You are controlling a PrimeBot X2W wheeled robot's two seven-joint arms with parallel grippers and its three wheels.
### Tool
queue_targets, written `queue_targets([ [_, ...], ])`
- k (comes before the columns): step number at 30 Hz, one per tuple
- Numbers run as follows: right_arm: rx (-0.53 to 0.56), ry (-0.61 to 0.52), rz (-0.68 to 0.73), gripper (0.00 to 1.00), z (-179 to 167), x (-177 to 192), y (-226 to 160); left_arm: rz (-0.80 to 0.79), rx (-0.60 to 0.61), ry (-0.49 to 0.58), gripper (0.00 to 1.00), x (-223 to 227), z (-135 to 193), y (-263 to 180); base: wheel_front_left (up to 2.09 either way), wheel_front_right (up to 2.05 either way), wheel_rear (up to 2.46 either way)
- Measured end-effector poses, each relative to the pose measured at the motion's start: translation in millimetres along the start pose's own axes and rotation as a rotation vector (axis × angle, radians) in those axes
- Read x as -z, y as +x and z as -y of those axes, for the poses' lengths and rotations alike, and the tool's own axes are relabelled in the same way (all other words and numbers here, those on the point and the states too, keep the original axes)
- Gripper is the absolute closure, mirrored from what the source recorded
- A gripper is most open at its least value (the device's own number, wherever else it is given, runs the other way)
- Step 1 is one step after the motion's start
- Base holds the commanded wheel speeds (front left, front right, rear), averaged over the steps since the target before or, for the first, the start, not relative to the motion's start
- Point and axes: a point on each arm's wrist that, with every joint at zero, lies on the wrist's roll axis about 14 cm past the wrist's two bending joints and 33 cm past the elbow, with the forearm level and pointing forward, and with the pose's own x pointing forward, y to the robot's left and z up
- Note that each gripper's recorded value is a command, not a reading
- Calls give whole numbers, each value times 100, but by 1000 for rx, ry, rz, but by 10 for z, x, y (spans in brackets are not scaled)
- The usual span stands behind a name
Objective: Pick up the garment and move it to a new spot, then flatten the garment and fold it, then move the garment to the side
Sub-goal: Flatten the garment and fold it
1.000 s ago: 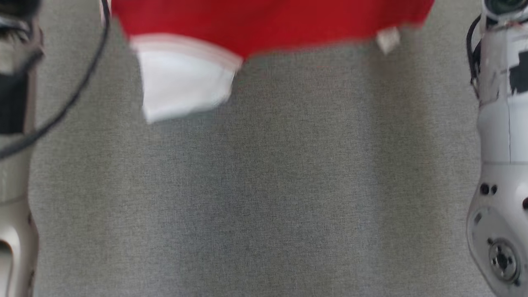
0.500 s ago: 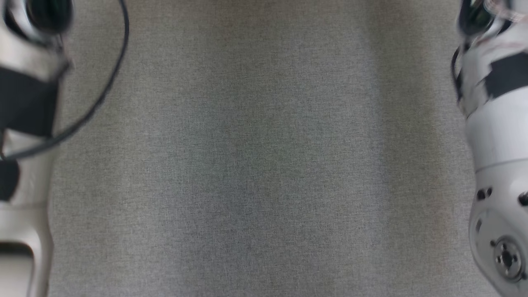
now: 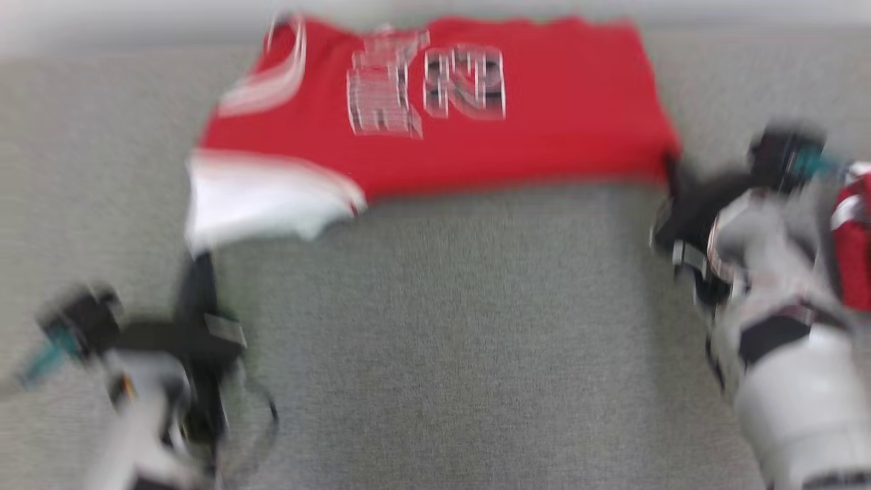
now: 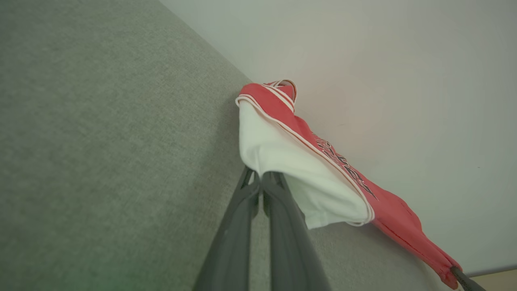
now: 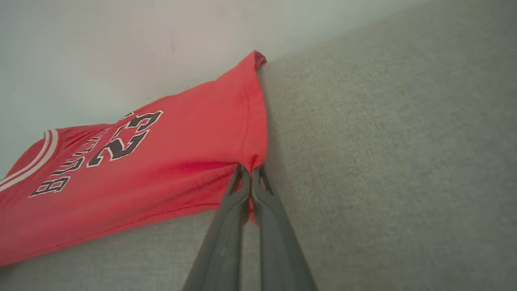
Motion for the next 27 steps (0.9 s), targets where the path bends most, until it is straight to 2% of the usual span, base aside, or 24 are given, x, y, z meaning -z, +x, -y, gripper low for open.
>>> queue_targets([
  [2, 27, 21, -76, 100, 129, 295, -281, -50, -53, -58, 100, 198, -129, -434, 0, 0, 0],
  [4, 45, 19, -108, 100, 214, 415, -461, -52, -71, -68, 100, 210, -147, -658, 0, 0, 0],
  [10, 77, 6, -182, 100, 379, 754, -998, -71, -96, -136, 100, 293, -37, -1322, 0, 0, 0],
  [12, 88, -41, -184, 100, 452, 774, -1142, -81, -91, -149, 100, 322, 51, -1516, 0, 0, 0],
  [17, 99, 2, -163, 100, 526, 850, -1450, -83, -98, -190, 100, 283, 156, -1942, 0, 0, 0],
  [21, 114, 19, -160, 100, 603, 938, -1692, -89, -111, -171, 100, 233, 186, -2197, 0, 0, 0],
  [24, 126, 31, -174, 100, 621, 1026, -1882, -82, -111, -165, 100, 184, 229, -2319, 0, 0, 0],
  [27, 128, 28, -153, 100, 588, 911, -2016, -85, -104, -160, 100, 148, 290, -2328, 0, 0, 0],
])
